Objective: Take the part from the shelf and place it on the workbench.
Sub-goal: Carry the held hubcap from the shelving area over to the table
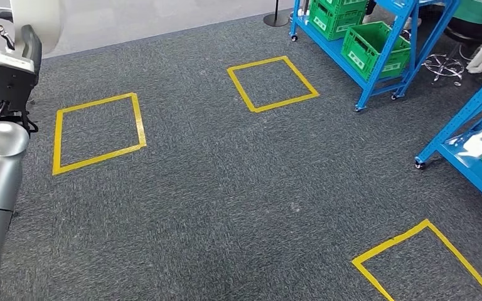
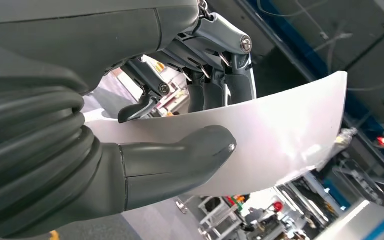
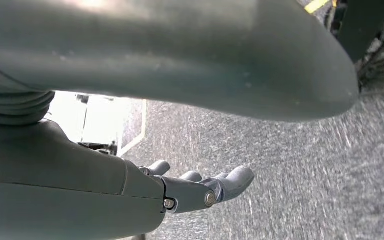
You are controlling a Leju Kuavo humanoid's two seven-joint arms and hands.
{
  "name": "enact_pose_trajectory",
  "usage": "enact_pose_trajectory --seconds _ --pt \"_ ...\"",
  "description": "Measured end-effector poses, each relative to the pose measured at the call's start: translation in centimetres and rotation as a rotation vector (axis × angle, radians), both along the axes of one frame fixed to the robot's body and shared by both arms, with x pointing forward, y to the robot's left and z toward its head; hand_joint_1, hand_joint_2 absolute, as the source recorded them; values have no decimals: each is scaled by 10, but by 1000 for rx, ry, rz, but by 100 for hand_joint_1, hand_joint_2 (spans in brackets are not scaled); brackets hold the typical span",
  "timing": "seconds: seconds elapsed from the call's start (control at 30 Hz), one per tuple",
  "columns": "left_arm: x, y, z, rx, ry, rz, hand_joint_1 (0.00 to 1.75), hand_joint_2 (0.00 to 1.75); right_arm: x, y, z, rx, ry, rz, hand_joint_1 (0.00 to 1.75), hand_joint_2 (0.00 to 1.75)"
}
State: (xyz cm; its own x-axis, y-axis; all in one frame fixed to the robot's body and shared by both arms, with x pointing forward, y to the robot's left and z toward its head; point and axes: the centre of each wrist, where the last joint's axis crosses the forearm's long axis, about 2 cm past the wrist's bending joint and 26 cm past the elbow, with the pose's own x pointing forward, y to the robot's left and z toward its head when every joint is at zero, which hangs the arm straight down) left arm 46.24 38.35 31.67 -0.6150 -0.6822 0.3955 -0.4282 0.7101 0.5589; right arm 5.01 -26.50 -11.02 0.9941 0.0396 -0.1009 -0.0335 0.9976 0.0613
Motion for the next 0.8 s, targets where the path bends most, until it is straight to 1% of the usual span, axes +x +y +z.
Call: enact_pose_trajectory --seconds 0.1,0.27,0.57,0.8 --pt "1 1 4 1 -8 1 175 175 0 1 0 1 -1 1 0 0" --pt "2 0 2 0 1 -1 175 175 -2 1 0 1 4 2 0 0" --pt "3 3 6 -4 -7 4 175 175 0 1 0 2 -3 5 0 0" --pt "2 4 0 -4 9 8 175 175 -1 1 0 3 0 5 0 0"
